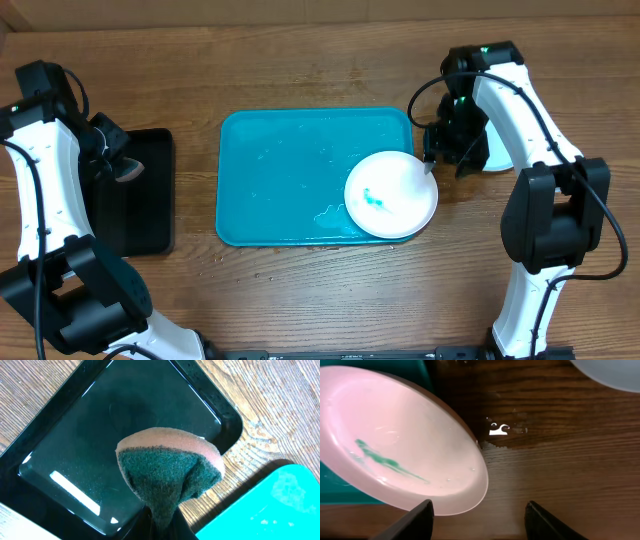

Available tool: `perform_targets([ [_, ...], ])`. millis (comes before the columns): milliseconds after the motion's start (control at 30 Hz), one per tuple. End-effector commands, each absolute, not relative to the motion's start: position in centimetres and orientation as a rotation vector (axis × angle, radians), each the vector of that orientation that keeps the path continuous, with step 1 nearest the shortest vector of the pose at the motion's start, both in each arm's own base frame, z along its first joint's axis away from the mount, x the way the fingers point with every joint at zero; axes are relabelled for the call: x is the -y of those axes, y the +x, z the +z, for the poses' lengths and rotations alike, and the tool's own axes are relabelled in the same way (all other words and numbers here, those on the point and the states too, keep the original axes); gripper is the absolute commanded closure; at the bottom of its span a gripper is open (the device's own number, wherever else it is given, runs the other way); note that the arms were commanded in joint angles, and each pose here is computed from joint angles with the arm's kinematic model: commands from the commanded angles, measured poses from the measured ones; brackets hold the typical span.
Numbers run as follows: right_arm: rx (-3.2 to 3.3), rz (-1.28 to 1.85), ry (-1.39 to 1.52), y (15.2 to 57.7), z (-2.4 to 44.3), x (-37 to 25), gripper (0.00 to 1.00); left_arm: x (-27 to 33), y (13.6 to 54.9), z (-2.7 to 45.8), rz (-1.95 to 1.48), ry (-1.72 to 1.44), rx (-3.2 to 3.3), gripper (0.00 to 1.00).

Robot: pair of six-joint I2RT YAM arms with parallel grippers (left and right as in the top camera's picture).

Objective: Clean dirty plates on tray and stack at the side
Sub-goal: 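Open the right gripper and move it to the white plate rim, then grip the white plate rim and drag it to the tray center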

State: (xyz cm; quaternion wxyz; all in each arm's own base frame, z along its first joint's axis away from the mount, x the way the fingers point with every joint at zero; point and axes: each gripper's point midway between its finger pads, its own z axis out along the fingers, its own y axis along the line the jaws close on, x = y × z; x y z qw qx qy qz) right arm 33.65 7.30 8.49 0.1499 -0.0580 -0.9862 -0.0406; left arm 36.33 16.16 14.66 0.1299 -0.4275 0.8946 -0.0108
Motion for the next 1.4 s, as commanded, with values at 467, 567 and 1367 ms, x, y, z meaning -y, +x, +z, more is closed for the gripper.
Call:
perform_targets([
  [467, 2.808, -0.164, -0.192, 32.3, 4.6, -7.7, 0.55, -15.7, 36.7, 14.5, -0.071, -1.21, -2.611, 0.96],
  [567, 2.825, -0.17, -0.192, 32.5, 3.5, -7.8, 0.55, -15.7, 36.7, 14.5, -0.072, -1.21, -2.611, 0.96],
  [1367, 2.938, -0.507, 0.005, 35.6, 5.5, -17.4, 0.96, -14.5, 37.6, 14.7, -0.182, -1.125, -2.627, 0.96],
])
